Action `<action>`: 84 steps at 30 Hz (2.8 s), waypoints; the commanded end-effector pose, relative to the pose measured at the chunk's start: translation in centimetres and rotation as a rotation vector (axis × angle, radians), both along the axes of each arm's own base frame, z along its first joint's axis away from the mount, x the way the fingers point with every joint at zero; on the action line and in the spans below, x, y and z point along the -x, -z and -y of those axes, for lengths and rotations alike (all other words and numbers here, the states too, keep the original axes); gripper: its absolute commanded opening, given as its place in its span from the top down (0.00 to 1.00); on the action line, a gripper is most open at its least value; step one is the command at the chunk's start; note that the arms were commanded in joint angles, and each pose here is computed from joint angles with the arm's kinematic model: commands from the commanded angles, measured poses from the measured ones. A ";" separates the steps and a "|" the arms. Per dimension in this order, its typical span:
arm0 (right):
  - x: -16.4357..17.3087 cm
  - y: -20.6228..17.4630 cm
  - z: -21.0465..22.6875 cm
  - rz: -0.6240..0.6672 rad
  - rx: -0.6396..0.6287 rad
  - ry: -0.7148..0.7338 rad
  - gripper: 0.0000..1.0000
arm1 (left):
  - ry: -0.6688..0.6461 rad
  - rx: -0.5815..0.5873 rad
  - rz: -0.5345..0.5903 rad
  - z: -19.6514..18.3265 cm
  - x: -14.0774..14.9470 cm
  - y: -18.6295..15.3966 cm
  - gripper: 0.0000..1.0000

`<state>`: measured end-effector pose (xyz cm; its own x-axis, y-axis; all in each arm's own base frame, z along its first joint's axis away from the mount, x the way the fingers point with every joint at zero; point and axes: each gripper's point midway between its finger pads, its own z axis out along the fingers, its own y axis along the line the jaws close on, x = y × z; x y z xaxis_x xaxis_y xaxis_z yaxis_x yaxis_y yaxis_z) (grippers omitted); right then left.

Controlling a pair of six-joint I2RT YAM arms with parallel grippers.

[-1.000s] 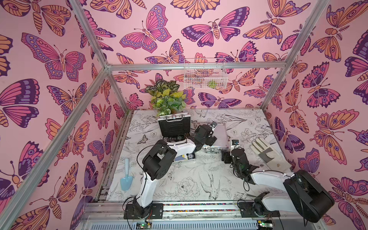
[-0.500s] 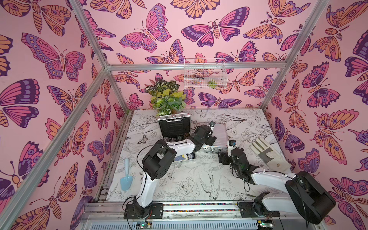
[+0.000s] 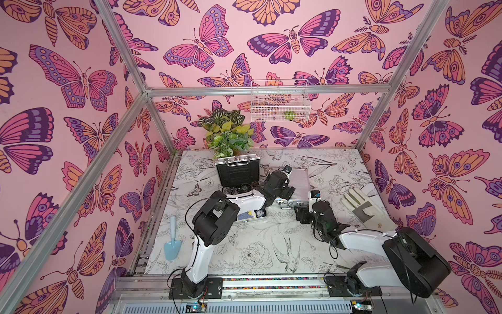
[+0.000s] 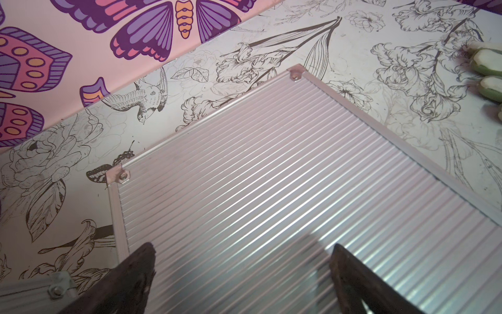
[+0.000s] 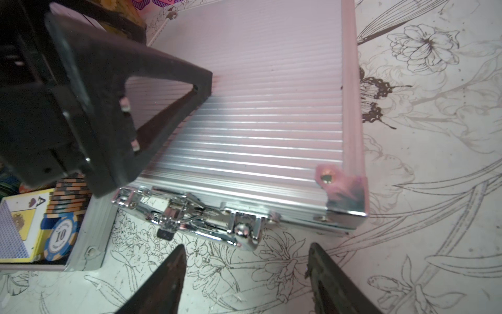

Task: Close the poker set cases
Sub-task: Fasten the fastener on the poker set case.

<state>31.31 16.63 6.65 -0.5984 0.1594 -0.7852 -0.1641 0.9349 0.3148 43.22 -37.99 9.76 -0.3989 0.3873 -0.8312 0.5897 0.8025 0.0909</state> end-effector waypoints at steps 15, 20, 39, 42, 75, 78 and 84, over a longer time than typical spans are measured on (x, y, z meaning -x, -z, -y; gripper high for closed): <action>-1.9 0.3 -0.2 0.017 -0.022 0.088 0.41 | 0.021 -0.119 -0.130 -2.1 2.5 4.4 0.00; -2.4 1.1 -0.5 0.021 -0.026 0.093 0.47 | 0.023 -0.122 -0.131 -2.1 2.6 4.4 0.00; -2.3 -0.9 -1.9 0.080 -0.044 0.000 0.86 | 0.029 -0.124 -0.111 -2.1 2.5 3.5 0.00; -2.0 -1.5 -1.8 0.089 -0.038 -0.008 0.87 | 0.030 -0.126 -0.105 -2.1 2.4 3.2 0.00; 1.5 3.0 -0.4 -0.076 0.070 -0.007 0.57 | 0.012 -0.142 -0.202 -2.5 4.2 6.0 0.00; 1.7 2.4 -0.1 -0.069 0.085 -0.009 0.49 | -0.004 -0.138 -0.230 -2.7 4.6 6.3 0.00; 1.9 -0.5 0.1 -0.021 0.155 -0.066 0.44 | -0.026 -0.121 -0.296 -3.1 5.5 7.3 0.00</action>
<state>29.37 16.54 5.63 -0.6350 0.0674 -0.7695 -0.1835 0.9545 0.2351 41.00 -37.23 9.09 -0.4936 0.3585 -0.7923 0.5761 0.8173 0.0109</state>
